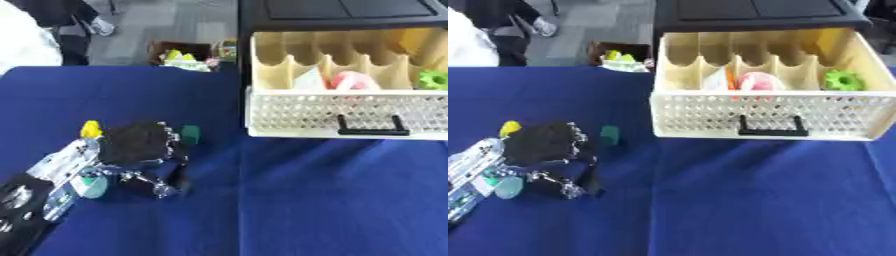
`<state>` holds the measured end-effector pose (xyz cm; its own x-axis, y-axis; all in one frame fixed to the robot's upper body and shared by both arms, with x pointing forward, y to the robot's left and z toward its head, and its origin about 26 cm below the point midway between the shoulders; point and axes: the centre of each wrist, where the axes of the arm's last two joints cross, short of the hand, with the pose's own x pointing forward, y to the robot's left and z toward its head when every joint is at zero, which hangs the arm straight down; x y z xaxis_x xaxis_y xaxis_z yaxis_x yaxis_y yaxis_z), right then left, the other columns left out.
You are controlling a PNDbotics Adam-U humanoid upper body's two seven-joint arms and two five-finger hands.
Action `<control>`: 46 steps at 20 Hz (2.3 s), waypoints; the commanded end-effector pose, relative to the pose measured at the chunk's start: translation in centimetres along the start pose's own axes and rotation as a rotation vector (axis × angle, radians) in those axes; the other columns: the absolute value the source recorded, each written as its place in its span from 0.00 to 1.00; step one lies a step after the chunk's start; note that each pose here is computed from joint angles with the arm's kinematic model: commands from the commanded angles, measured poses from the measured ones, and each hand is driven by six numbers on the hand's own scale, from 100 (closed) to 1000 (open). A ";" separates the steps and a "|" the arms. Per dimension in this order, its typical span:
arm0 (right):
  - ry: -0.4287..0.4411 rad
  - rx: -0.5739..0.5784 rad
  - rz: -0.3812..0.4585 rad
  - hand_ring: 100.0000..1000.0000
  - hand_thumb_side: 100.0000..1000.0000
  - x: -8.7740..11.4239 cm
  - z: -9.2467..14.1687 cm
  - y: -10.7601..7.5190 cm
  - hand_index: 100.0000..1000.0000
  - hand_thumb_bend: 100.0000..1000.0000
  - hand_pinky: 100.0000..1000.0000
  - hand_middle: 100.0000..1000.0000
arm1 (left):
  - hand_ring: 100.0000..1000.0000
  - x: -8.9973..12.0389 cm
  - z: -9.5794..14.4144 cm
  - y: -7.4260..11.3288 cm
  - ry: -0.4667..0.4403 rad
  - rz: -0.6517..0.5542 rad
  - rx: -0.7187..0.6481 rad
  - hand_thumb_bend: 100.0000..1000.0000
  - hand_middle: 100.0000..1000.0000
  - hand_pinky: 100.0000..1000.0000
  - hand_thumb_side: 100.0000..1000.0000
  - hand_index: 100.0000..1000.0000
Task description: Pick up objects from table and place into drawer.
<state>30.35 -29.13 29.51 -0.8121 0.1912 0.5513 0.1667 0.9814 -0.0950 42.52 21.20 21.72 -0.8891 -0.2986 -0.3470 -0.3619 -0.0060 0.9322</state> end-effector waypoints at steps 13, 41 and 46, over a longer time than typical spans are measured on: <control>-0.018 0.004 0.001 0.51 1.00 0.6 -0.4 -0.2 0.57 0.00 0.77 0.33 | 0.04 -2.6 2.8 9.1 -0.051 -0.021 0.198 0.00 0.02 0.00 0.24 0.44; -0.015 0.028 -0.025 0.51 1.00 0.7 -0.6 0.4 0.57 0.00 0.77 0.33 | 0.09 -9.7 -1.4 16.0 -0.086 0.091 0.357 0.00 0.09 0.00 0.30 0.56; -0.025 0.039 -0.041 0.51 1.00 0.9 -0.9 0.7 0.57 0.00 0.77 0.33 | 0.09 -9.9 -3.4 16.3 -0.093 0.102 0.388 0.00 0.09 0.00 0.32 0.57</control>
<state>30.50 -28.33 29.88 -0.8162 0.1523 0.5573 0.1188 0.9883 -0.0961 46.71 20.60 39.11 -0.9512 -0.2281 -0.2076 -0.2903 0.4339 0.8529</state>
